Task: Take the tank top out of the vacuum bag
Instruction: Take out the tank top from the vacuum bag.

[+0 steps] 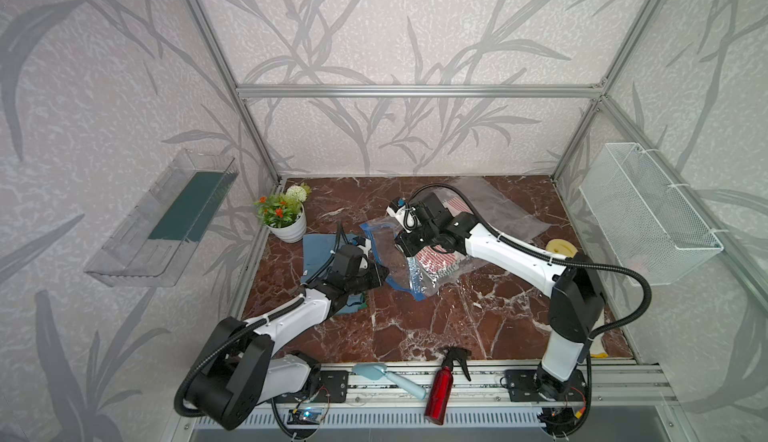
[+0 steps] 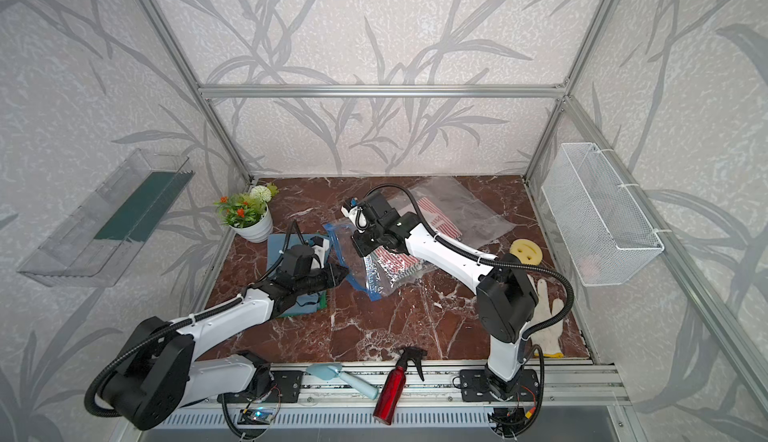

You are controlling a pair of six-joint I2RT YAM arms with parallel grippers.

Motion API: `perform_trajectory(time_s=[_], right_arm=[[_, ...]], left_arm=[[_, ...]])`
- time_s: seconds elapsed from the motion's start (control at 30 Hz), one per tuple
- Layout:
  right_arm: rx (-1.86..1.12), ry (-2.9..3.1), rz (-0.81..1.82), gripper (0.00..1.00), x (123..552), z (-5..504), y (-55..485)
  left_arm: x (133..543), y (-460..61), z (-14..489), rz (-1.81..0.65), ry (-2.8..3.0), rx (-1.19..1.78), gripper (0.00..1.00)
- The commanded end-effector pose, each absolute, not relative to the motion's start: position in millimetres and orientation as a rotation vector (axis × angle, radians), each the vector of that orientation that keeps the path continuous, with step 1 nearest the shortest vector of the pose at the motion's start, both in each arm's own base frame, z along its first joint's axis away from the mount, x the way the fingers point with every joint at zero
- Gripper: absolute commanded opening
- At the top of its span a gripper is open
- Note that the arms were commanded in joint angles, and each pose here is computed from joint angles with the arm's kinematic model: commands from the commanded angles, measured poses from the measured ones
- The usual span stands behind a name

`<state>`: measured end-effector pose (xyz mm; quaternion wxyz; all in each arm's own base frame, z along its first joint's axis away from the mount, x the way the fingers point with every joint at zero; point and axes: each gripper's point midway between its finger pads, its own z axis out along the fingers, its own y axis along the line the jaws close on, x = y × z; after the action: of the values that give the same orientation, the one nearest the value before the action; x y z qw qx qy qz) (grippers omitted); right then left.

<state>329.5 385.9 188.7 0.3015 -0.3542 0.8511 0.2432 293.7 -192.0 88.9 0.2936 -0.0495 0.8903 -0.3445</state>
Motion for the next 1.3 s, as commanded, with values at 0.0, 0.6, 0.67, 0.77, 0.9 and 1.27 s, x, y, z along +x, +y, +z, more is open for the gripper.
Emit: perform_trajectory(time_s=[0.0,0.6,0.67,0.77,0.9,1.27], right_arm=[[-0.948,2.151,0.677,0.0,325,231,391],[-0.967,2.083,0.68,0.0,329,255,401],[-0.968,2.09,0.677,0.0,328,253,400],[-0.974,2.109,0.66,0.0,325,245,397],[-0.967,2.12,0.652,0.0,325,239,394],[-0.978,2.114,0.67,0.0,326,238,400]], left_arm=[[317,-219,116,-1.038,2.232,-0.004,0.19],[344,-265,85,-1.073,2.298,0.039,0.2],[354,-270,87,-1.082,2.29,0.013,0.21],[368,-273,86,-1.081,2.294,-0.068,0.24],[374,-275,76,-1.071,2.346,-0.182,0.29],[359,-271,57,-1.007,2.479,-0.315,0.35]])
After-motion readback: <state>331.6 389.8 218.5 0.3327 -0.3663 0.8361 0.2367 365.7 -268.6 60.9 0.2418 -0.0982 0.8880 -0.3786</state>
